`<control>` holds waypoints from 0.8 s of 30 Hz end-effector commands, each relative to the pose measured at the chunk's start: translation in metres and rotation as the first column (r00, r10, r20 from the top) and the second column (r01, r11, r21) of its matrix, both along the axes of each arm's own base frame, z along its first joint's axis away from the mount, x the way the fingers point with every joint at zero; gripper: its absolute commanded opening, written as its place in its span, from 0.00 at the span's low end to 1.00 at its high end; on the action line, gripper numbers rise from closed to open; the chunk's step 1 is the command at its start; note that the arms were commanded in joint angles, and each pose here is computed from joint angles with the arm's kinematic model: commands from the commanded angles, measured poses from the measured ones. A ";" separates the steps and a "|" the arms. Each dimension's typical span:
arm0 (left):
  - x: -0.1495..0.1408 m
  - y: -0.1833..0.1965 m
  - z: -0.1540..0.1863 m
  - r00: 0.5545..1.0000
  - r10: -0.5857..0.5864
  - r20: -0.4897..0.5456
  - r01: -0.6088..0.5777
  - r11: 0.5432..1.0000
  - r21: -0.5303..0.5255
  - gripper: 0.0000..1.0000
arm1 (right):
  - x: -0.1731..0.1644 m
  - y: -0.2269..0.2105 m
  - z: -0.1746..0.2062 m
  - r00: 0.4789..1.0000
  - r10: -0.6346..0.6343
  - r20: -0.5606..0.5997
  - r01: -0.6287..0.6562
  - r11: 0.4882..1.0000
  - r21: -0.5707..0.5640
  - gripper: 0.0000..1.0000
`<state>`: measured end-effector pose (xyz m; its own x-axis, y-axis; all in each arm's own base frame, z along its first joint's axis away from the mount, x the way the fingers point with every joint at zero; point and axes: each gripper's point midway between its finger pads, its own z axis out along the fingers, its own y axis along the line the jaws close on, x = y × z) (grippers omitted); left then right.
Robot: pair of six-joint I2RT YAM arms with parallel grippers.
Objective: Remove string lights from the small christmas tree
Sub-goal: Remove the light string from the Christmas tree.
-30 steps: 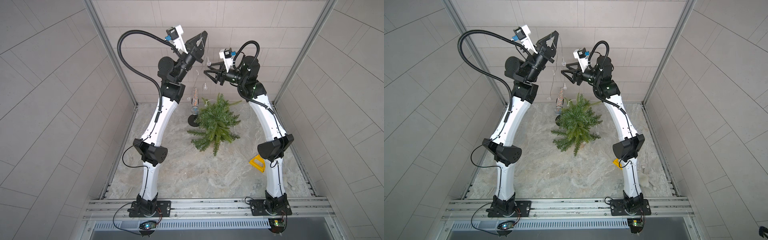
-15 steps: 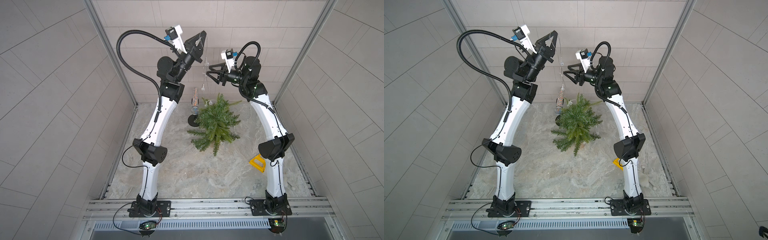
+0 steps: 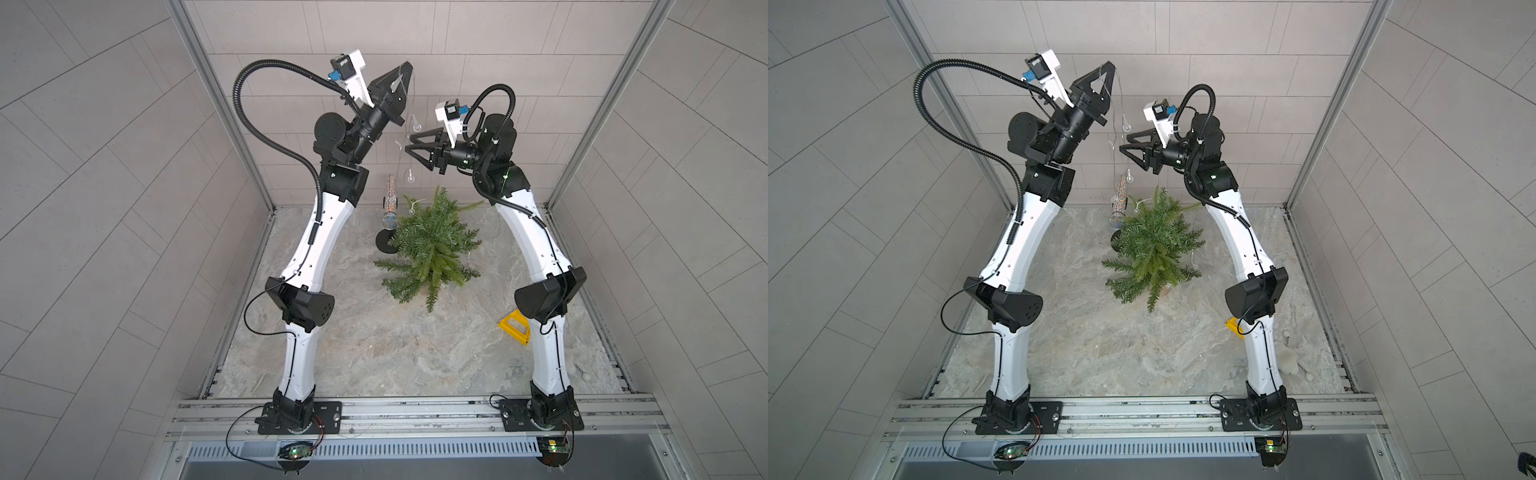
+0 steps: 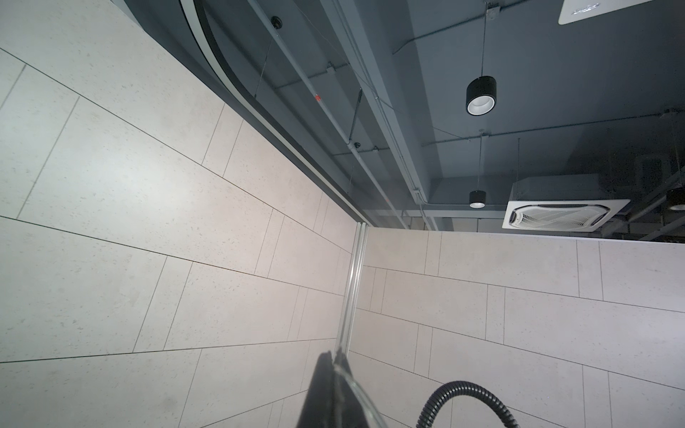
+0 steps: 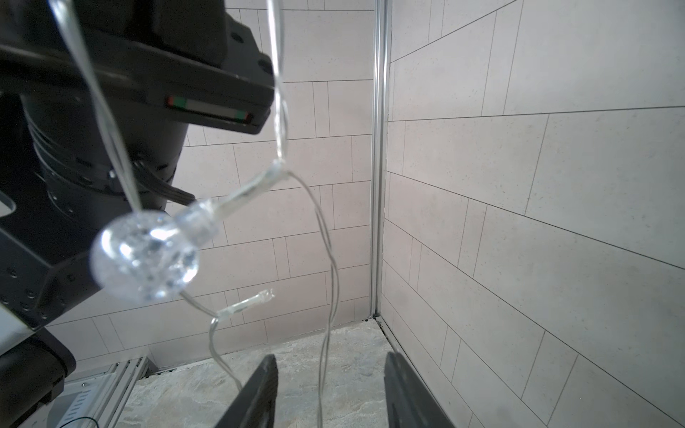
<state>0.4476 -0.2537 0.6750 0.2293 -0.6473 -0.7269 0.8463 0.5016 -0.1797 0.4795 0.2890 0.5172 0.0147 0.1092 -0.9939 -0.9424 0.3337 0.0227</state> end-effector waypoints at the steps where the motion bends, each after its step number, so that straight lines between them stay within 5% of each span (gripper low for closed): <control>1: -0.019 0.004 0.015 0.998 -0.006 0.057 0.006 1.000 -0.002 0.00 | -0.013 -0.013 0.026 0.998 0.032 0.051 -0.034 0.998 0.044 0.52; 14: -0.020 0.002 0.016 0.998 -0.017 0.053 0.018 1.000 -0.011 0.00 | -0.014 0.012 0.020 0.996 0.075 0.041 -0.078 0.995 0.068 0.52; 24: -0.021 -0.001 0.015 0.998 -0.027 0.051 0.028 1.000 -0.010 0.00 | 0.008 0.012 0.014 1.000 -0.017 0.022 0.015 0.997 0.081 0.40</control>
<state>0.4462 -0.2568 0.6746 0.2236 -0.6491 -0.7271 0.8496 0.4954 -0.1810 0.4788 0.2996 0.5352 0.0460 0.1811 -0.9824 -0.9450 0.3267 0.0160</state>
